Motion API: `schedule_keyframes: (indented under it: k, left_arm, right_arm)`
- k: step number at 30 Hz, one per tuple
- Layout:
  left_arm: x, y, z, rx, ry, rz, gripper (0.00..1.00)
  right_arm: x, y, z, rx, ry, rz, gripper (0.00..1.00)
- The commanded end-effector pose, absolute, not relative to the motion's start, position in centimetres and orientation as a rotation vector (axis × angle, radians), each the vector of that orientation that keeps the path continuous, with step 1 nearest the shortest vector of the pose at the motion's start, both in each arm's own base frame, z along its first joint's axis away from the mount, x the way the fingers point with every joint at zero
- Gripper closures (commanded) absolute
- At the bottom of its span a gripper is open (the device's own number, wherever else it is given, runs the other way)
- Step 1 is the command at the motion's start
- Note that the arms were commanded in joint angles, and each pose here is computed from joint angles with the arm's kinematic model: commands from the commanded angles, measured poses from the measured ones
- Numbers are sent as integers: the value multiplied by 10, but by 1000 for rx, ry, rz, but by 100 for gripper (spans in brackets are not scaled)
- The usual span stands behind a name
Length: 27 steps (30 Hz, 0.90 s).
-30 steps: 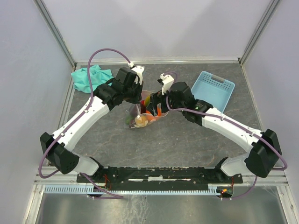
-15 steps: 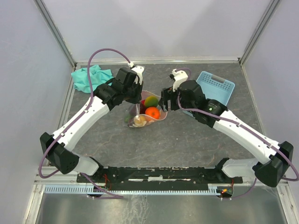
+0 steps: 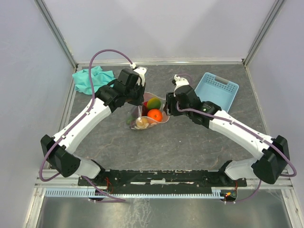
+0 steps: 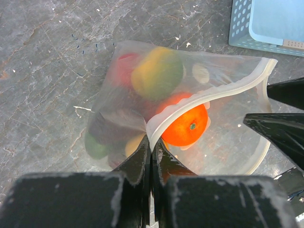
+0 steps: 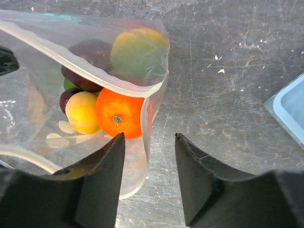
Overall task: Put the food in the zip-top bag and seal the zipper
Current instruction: Place the fake fruit in the zipper food storage bag, then zip the zipper food storage bag at the center of the board.
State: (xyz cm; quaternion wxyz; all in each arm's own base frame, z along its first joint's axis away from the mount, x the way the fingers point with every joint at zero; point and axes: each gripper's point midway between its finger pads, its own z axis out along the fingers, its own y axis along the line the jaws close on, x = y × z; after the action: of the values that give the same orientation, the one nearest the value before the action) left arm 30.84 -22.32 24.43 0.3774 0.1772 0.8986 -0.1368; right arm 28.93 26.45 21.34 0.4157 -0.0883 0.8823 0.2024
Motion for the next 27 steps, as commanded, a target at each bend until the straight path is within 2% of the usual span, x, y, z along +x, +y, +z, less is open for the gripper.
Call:
schedule_keyframes:
  k: [1, 3, 8, 13, 15, 22, 27]
  left_arm:
    - [314, -232, 261, 449, 2229, -412, 97]
    - [312, -235, 262, 457, 2226, -436, 97]
    - [308, -240, 261, 476, 2217, -480, 97]
    - [309, -247, 266, 490, 2186, -521, 97]
    - [311, -248, 271, 490, 2167, -525, 93]
    - [307, -243, 289, 491, 2086, -536, 60]
    - [296, -233, 302, 460, 1997, -555, 43]
  right_arm:
    - [300, 277, 213, -162, 2193, 547, 53]
    - [302, 276, 209, -150, 2193, 532, 73]
    - [305, 274, 218, -125, 2182, 519, 97]
    - [304, 261, 238, -73, 2172, 481, 99]
    - [304, 253, 246, -30, 2162, 461, 99]
    - [301, 242, 266, 51, 2181, 426, 99]
    - [301, 243, 273, 67, 2186, 443, 99]
